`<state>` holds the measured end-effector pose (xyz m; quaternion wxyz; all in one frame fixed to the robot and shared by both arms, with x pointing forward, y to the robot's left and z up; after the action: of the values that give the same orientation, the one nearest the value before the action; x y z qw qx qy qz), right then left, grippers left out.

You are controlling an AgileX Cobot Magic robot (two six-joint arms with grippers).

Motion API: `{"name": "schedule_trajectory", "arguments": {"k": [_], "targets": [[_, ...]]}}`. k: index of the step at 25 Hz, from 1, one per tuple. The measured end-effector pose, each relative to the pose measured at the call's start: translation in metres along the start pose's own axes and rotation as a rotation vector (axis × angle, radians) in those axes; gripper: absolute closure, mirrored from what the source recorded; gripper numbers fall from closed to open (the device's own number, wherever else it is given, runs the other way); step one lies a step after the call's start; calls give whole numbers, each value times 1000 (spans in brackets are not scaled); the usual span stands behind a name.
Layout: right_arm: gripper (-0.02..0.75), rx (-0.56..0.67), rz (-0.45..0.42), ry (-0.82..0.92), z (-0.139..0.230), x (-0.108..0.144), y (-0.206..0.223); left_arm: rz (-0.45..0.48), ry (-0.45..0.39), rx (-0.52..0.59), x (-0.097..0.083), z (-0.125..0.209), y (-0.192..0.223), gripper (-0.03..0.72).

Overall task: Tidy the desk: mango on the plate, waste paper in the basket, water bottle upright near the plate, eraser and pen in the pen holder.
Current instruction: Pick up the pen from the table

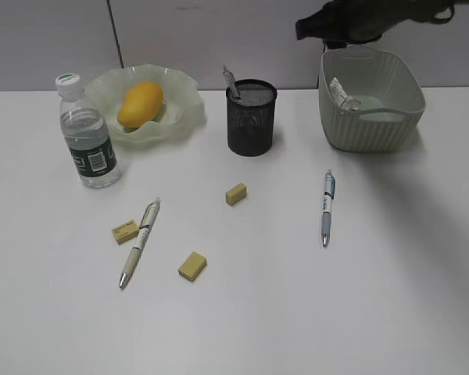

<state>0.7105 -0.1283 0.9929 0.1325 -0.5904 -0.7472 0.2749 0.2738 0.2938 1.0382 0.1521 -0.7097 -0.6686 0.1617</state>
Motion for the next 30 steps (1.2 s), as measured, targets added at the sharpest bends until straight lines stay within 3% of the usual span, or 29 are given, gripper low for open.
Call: {"name": "schedule_trajectory", "arguments": {"k": [9,16,23,30], "targets": [[503,368,-63,14,-16,0,-48,0,0,0,0,0,0,452],[503,549,-52,138,-11,-33,-71,0,0,0,0,0,0,452],[501,575,9,252,-2,-86,-70,0,0,0,0,0,0,452],[467,576,0,258,-1,-87,-72,0,0,0,0,0,0,452]]}}
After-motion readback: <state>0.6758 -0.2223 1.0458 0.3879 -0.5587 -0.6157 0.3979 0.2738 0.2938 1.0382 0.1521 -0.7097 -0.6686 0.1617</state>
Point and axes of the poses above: a point on each arm's last joint axis where the gripper is mounted, y pointing out along that axis toward the gripper, x along the wrist's bending axis when the last joint is at zero, z = x × y, the point moved 5 cm from there along y, pointing out along that axis toward the gripper, and after that the axes turned 4 degrees about -y, right-handed, at the moved point
